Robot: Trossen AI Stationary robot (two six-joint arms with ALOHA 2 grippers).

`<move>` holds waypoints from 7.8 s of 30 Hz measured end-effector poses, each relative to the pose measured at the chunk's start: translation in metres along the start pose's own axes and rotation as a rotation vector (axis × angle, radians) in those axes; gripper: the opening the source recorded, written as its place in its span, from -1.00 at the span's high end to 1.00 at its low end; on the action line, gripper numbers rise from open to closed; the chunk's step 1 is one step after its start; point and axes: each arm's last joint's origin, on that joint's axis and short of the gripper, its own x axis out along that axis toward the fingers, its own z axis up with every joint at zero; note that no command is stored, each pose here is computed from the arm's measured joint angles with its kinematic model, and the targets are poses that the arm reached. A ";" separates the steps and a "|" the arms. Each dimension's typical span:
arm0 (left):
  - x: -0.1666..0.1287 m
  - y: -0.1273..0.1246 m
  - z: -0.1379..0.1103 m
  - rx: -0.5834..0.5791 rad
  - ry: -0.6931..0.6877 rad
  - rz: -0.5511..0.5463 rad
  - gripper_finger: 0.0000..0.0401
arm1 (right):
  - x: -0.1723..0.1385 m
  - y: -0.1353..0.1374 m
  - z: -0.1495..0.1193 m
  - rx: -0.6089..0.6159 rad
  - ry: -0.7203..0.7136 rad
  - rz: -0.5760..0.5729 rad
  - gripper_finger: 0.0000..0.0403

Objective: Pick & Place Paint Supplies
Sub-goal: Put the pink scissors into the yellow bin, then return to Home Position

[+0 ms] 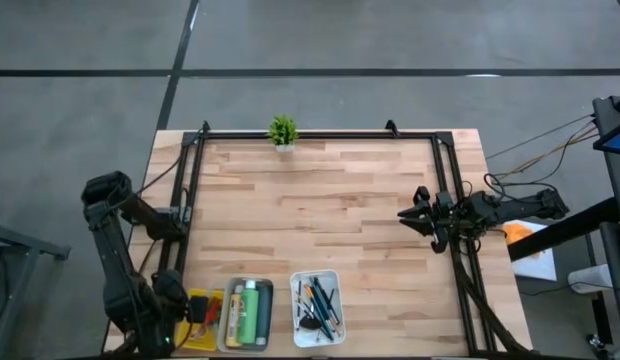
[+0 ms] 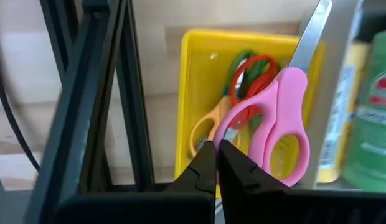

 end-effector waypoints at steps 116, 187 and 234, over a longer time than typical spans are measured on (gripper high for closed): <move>-0.038 -0.091 0.092 0.427 -0.449 -0.630 0.50 | 0.000 0.000 0.000 0.000 0.000 0.000 0.54; 0.064 0.016 0.247 1.107 -1.511 -1.196 1.00 | 0.000 0.000 -0.001 -0.001 0.006 -0.001 0.54; 0.089 0.012 0.248 1.214 -1.324 -1.054 1.00 | 0.000 -0.001 -0.001 -0.002 0.014 -0.005 0.54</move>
